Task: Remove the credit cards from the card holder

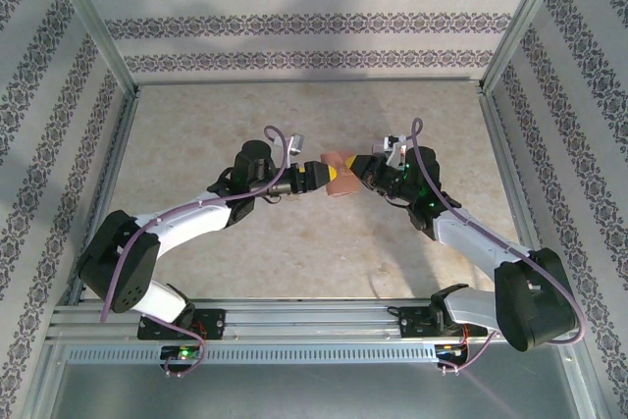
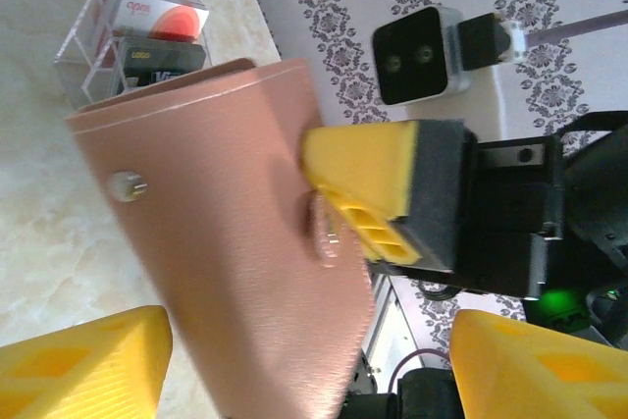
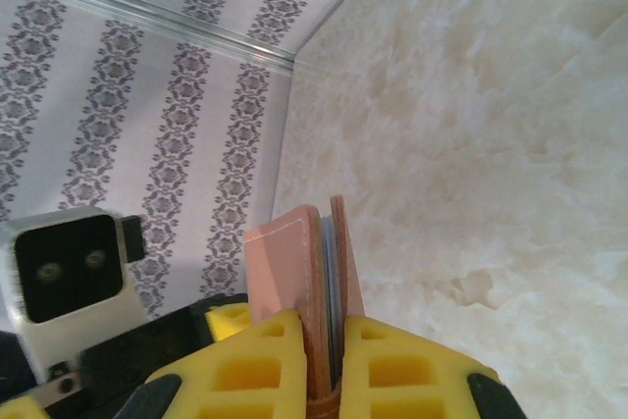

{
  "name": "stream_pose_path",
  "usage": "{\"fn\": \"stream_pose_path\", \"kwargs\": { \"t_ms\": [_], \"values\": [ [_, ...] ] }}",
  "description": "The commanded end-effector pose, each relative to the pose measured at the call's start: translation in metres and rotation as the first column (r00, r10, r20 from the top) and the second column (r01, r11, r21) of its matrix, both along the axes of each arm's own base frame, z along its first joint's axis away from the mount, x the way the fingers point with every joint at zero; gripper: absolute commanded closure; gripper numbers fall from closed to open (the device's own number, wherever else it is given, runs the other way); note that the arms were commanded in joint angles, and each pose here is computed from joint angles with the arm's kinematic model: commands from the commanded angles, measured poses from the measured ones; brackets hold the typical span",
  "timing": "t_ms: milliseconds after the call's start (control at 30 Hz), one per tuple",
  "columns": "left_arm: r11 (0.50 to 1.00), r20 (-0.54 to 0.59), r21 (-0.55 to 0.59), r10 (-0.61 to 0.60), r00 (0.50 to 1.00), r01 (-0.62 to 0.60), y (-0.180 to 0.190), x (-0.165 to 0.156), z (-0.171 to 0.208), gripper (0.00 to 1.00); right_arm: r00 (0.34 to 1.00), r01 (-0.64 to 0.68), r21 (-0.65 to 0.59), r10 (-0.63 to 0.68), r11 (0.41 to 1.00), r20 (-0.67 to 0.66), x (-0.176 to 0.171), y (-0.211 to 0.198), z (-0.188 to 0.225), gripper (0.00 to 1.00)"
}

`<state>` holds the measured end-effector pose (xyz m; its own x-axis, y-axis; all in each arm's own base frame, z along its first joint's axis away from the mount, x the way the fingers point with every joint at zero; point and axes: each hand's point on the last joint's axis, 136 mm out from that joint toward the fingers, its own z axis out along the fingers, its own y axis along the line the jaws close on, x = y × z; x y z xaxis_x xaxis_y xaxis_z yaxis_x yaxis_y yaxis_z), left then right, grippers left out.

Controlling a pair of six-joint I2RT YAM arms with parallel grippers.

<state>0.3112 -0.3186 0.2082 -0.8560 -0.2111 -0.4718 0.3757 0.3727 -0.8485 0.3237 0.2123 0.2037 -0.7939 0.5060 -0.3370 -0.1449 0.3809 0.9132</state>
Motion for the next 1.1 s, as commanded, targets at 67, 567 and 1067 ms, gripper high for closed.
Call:
{"fn": "stream_pose_path", "kwargs": {
  "t_ms": [67,567,1067],
  "values": [
    [0.998,-0.001,-0.023,0.066,0.998,-0.066,0.015,0.006,-0.004,0.21,0.996,-0.021,0.06,0.015,0.998,0.091,0.0,0.004,0.034,1.0],
    [0.983,-0.024,-0.183,-0.002,1.0,-0.003,-0.003,0.011,0.001,0.56,0.996,-0.053,0.054,0.048,0.997,0.081,-0.004,0.016,0.028,1.0],
    [0.999,0.026,0.02,0.036,0.999,-0.037,0.011,0.009,-0.011,0.84,0.997,0.054,-0.31,-0.036,0.949,0.061,-0.017,-0.014,0.001,0.46]
  ]
}}
